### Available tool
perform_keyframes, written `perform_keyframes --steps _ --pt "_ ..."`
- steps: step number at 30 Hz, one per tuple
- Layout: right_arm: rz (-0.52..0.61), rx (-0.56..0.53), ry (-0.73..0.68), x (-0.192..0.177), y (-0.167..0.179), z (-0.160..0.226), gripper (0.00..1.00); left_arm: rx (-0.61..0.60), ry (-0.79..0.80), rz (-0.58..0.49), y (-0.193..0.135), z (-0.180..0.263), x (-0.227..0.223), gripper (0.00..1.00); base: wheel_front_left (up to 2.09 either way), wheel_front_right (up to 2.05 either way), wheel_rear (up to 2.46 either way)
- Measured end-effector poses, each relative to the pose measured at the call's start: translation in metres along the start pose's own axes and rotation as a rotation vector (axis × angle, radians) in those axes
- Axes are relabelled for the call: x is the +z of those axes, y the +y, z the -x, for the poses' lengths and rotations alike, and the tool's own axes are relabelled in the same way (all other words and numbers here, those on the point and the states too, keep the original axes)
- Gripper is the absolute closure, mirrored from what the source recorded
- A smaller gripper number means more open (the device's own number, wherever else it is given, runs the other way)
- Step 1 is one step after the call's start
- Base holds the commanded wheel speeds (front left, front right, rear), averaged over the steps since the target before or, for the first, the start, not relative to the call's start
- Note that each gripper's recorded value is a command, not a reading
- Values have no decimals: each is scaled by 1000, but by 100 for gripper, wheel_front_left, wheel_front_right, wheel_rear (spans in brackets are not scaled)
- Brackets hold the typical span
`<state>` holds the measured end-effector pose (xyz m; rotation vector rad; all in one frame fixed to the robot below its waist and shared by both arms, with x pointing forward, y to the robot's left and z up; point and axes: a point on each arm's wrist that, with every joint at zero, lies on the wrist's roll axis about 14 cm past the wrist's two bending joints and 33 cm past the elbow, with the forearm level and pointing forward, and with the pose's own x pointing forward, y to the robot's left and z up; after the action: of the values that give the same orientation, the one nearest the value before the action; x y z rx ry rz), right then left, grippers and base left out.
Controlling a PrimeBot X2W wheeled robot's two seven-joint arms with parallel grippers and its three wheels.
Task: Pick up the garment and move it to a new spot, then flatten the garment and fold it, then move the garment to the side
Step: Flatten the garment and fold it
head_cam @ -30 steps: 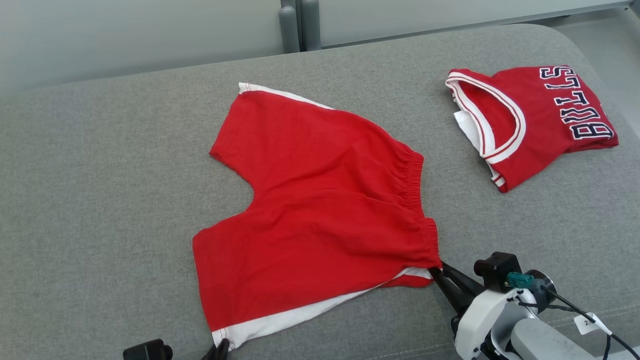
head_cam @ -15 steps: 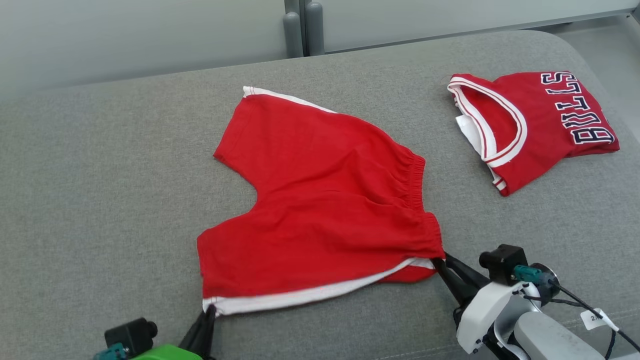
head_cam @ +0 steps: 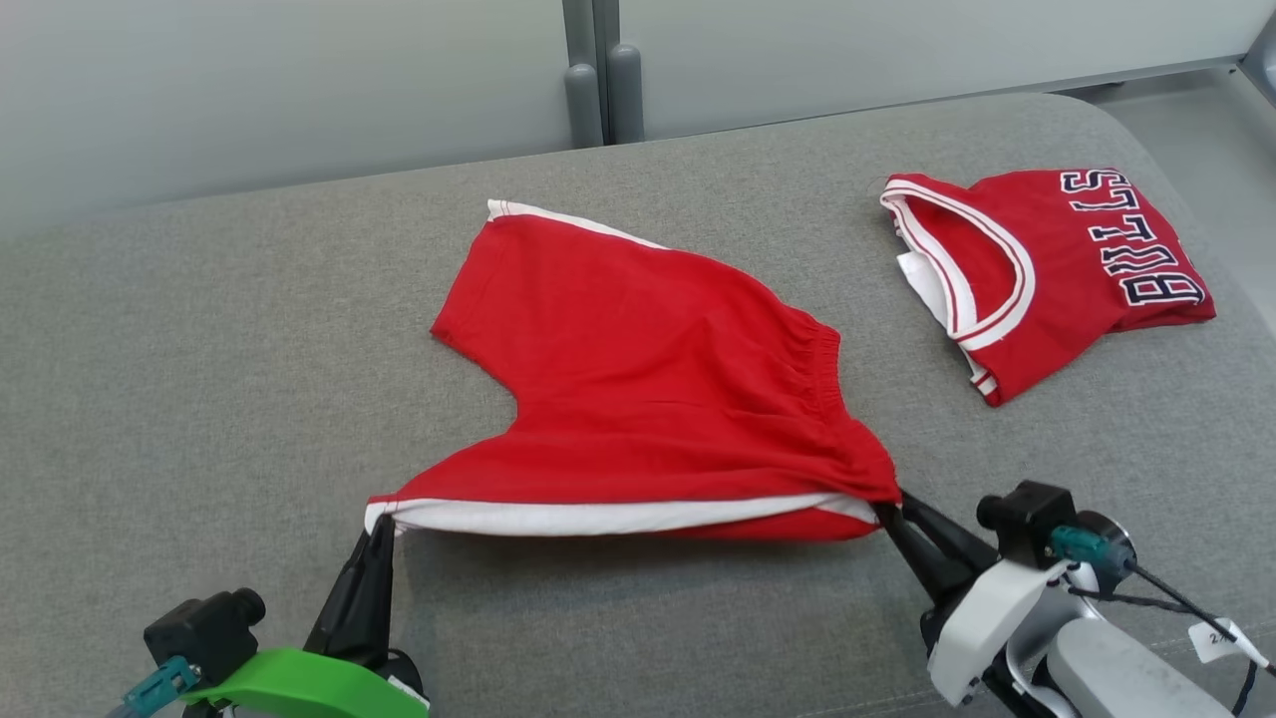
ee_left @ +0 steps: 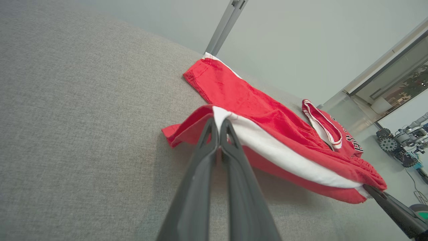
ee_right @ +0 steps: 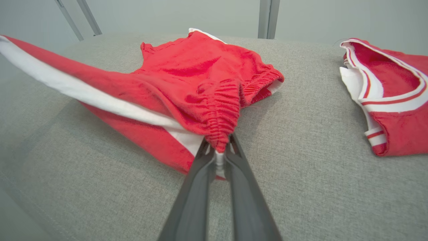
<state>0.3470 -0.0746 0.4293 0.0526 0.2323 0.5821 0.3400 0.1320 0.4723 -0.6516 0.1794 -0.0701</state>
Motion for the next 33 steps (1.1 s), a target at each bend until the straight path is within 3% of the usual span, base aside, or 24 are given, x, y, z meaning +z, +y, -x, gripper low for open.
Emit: perform_keyframes --steps 7,23,33 --pt "-22 76 81 -31 32 21 100 -54 -92 -22 -18 2 25 100 0 0 0" --pt "23 85 31 -10 19 24 100 -58 -166 -59 -32 35 46 100 0 0 0" --pt "25 80 47 -13 12 28 100 -69 -123 -81 -39 43 41 100 0 0 0"
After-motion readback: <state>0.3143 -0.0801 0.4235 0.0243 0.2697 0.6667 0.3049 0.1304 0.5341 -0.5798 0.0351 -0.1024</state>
